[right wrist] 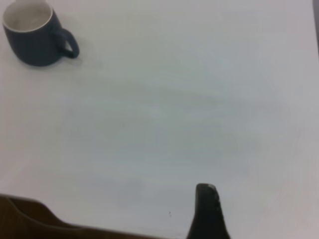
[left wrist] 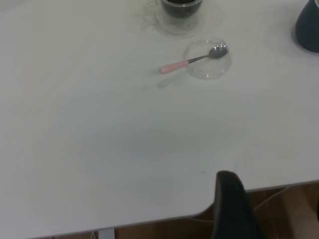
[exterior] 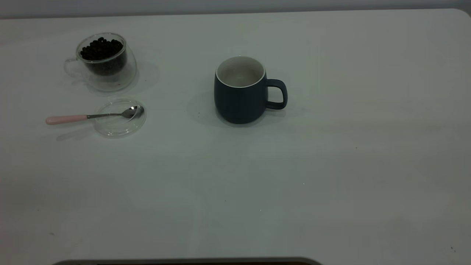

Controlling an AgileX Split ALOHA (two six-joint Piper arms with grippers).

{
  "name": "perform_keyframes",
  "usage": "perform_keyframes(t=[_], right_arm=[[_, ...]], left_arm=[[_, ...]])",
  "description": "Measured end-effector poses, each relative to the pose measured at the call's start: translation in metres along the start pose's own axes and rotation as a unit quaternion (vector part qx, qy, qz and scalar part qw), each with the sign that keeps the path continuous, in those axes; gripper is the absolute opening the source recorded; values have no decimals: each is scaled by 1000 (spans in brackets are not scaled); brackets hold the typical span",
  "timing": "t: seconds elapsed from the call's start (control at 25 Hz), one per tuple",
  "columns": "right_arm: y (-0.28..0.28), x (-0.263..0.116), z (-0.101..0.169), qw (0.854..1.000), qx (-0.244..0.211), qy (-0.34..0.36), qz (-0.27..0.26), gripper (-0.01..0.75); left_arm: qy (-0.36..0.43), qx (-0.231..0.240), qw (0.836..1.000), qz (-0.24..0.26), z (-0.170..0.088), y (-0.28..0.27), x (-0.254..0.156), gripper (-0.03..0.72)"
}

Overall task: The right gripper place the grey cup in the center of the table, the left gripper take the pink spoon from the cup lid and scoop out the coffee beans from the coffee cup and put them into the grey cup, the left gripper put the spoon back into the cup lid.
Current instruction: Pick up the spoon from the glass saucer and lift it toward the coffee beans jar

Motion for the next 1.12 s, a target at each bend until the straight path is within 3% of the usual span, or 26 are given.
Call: perform_keyframes(t=[1.12], right_arm=[[-2,-1,-1,1000,-16,11,-10,588]], left_arm=[[1,0,1000,0,0,0,0,461]])
Point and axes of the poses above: a point on each arm's last joint axis where the gripper is mounted, y pointing out along that axis toward the gripper, z along the wrist's bending axis when the last joint is at zero, x = y × z, the point moved 2 cm from there along y, pointing out along that axis toward the gripper, and after that the axes turned 7 degrees about y, right-handed, at the moved point
